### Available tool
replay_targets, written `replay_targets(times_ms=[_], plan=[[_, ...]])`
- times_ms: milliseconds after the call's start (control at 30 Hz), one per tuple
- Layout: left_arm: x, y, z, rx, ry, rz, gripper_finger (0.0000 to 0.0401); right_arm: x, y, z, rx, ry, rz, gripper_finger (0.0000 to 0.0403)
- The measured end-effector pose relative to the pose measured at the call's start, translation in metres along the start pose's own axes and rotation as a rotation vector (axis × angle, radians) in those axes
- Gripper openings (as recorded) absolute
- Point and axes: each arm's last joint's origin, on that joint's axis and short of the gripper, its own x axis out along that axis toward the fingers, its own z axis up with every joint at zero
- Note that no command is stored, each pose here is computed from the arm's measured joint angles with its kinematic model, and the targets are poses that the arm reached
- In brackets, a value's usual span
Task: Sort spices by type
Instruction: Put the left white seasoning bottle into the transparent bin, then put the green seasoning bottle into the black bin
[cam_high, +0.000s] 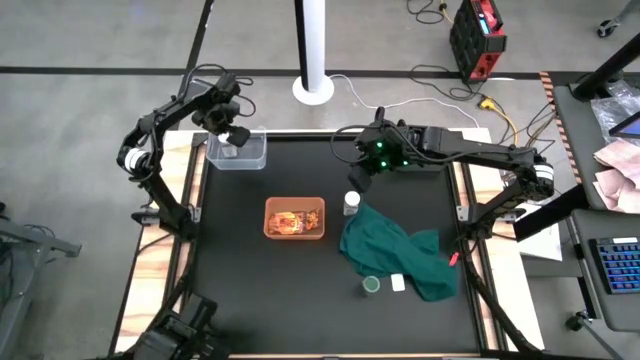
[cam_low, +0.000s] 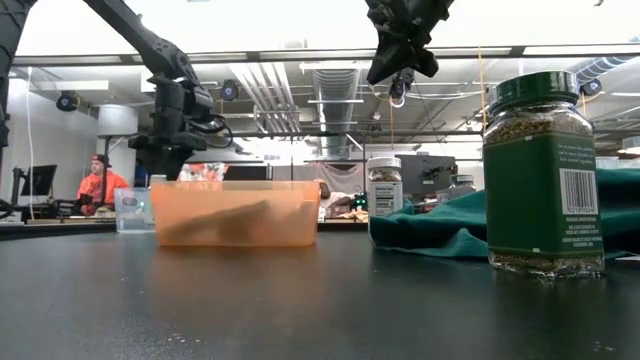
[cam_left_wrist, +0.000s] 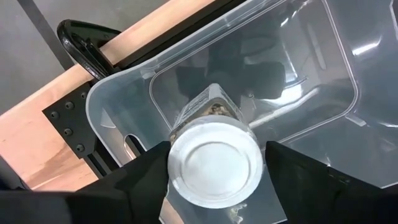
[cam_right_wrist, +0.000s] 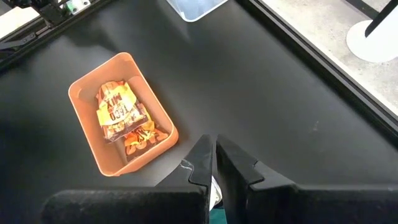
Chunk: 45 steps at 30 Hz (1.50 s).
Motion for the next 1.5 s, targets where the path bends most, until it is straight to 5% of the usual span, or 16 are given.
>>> replay_targets(times_ms=[500, 933, 1167, 1500], plan=[[-0.013, 0.003, 0.003, 0.059, -0.008, 0.036, 0.0255, 0.0, 0.0, 0.0, 0.0, 0.0, 0.0, 0.0013], [-0.059, -0.003, 0.003, 0.029, -0.003, -0.004, 0.0255, 0.0, 0.0, 0.0, -0.002, 0.004, -0.001, 0.0013], [-0.115, -0.07, -0.018, 0.051, -0.217, -0.169, 0.0255, -0.002, -0.002, -0.007, -0.018, 0.075, -0.008, 0.0013], [-0.176, -0.17, -0.109, 0.108, -0.354, -0.367, 0.0255, -0.027, 0.012, -0.018, -0.093, 0.236, 0.218, 0.0013]])
